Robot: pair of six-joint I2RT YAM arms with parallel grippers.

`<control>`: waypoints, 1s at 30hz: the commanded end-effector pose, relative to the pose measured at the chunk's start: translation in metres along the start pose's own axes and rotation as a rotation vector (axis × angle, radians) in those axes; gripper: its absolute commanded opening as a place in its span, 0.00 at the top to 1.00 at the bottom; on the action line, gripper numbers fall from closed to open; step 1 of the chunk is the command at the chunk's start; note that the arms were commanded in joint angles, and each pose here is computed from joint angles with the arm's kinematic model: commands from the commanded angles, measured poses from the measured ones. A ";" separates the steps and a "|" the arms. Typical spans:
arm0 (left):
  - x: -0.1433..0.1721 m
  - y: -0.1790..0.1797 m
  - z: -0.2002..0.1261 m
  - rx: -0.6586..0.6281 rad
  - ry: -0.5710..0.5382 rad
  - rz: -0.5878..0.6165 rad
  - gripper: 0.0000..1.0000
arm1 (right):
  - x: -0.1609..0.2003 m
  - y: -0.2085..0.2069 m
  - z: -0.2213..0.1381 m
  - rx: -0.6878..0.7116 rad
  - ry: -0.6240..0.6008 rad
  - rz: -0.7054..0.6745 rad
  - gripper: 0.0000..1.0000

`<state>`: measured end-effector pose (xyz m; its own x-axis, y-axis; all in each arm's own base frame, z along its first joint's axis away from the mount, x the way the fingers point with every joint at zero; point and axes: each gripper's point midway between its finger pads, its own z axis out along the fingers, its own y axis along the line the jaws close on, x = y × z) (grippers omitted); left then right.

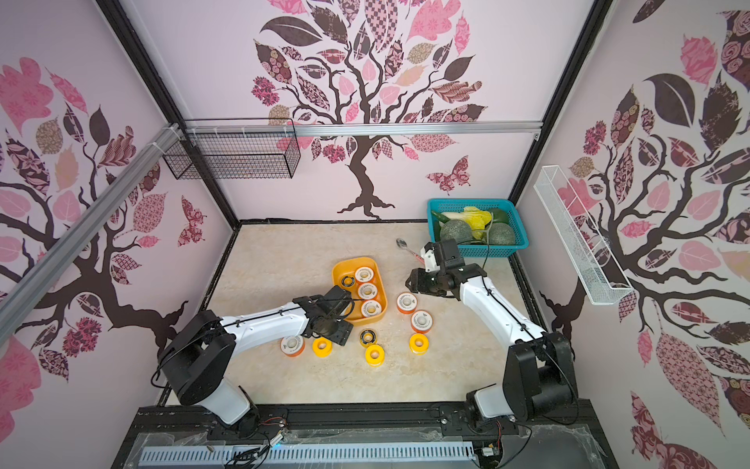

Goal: Put the sealing tape into the storage box
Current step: Pick up the sealing tape at the center of the board.

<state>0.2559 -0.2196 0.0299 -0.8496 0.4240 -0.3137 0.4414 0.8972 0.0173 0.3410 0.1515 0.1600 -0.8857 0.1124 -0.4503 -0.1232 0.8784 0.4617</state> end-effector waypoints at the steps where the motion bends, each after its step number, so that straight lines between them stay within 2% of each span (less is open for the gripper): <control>1: -0.012 -0.003 0.000 0.002 -0.027 -0.004 0.28 | -0.006 0.003 -0.002 -0.006 -0.007 -0.005 0.45; 7: -0.012 -0.002 0.002 -0.005 -0.028 -0.009 0.37 | -0.006 0.003 -0.003 -0.005 -0.005 -0.007 0.45; 15: -0.009 0.001 0.007 -0.026 -0.018 -0.010 0.37 | -0.004 0.003 -0.001 -0.007 0.003 -0.004 0.45; 21: -0.008 0.007 0.007 -0.057 -0.020 -0.023 0.43 | -0.004 0.002 -0.002 -0.005 0.004 -0.008 0.45; 30: -0.022 0.033 -0.030 -0.176 -0.130 -0.070 0.47 | -0.002 0.001 0.000 -0.003 0.010 -0.007 0.45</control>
<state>0.2707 -0.2055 0.0410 -0.8475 0.3836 -0.3670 0.3712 0.9224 0.1068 0.3396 0.1516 0.1594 -0.8888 0.1109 -0.4446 -0.1221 0.8779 0.4630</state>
